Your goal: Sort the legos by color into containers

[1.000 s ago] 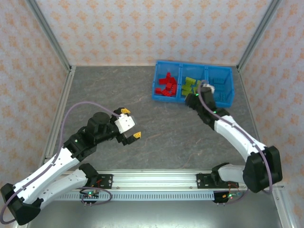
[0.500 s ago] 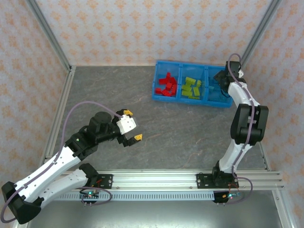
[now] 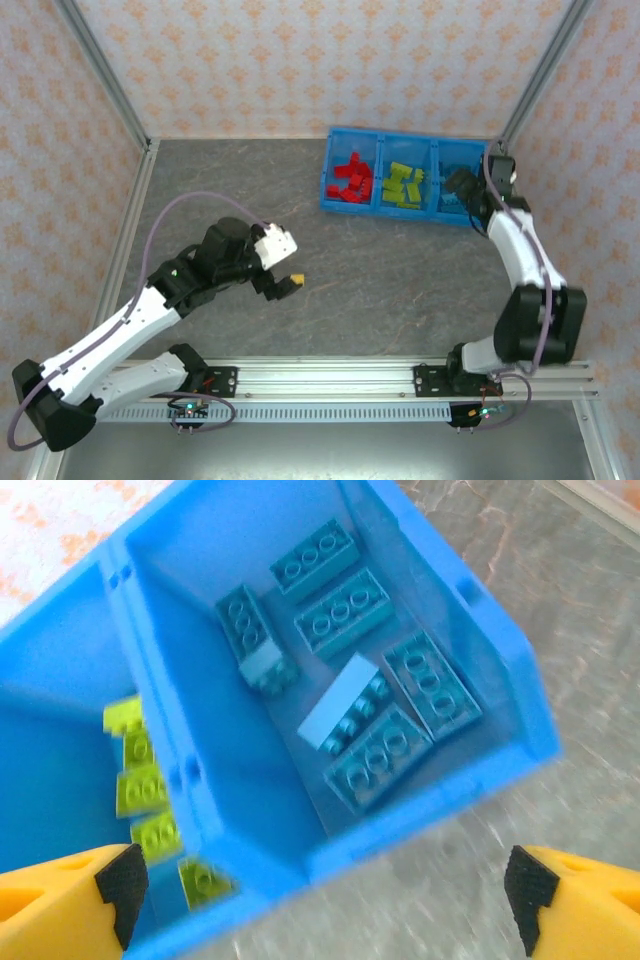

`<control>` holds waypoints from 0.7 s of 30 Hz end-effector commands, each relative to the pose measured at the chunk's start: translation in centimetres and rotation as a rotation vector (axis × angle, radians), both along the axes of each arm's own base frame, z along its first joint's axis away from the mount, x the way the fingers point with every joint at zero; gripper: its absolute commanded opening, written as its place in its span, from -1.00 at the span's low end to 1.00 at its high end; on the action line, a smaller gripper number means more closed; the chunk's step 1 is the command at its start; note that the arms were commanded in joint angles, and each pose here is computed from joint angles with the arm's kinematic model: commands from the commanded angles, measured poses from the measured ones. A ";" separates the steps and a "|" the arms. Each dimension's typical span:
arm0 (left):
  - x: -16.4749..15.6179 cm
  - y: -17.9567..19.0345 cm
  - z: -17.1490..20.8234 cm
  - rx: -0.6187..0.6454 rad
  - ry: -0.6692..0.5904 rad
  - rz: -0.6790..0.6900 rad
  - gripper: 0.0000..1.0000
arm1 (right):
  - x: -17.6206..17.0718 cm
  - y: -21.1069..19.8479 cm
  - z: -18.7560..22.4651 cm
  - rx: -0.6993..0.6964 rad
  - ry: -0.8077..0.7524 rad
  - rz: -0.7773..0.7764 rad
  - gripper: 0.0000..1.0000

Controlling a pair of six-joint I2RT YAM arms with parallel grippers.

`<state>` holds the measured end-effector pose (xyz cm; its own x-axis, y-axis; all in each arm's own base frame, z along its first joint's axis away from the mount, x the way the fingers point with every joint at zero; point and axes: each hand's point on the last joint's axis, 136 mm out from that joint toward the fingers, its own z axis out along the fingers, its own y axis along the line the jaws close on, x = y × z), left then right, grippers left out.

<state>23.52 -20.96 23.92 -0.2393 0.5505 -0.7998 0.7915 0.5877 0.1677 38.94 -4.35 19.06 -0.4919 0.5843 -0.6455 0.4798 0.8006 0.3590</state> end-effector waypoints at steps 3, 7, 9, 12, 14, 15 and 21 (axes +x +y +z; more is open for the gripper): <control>4.0 4.9 0.1 -0.087 -0.061 0.466 1.00 | -3.9 -0.5 1.4 -0.238 -0.264 -0.001 0.88; 6.0 11.1 -1.2 -0.073 -0.275 0.791 1.00 | -5.2 -1.9 -1.6 -0.338 -0.298 -0.053 0.93; 6.7 13.3 -2.7 -0.027 -0.324 0.880 1.00 | -4.8 -2.1 -3.1 -0.382 -0.289 -0.043 0.99; 8.0 16.3 -5.5 0.067 -0.321 1.007 1.00 | -3.2 -1.7 -6.2 -0.414 -0.238 0.016 0.98; 9.0 17.6 -7.0 0.106 -0.306 1.066 1.00 | -1.8 -1.3 -7.5 -0.410 -0.251 0.042 0.99; 9.4 18.1 -7.6 0.109 -0.303 1.083 1.00 | -1.2 -1.0 -7.6 -0.403 -0.266 0.060 0.99; 13.0 20.6 -10.6 -0.074 -0.280 1.095 1.00 | -0.2 0.4 -10.2 -0.389 -0.253 0.146 0.98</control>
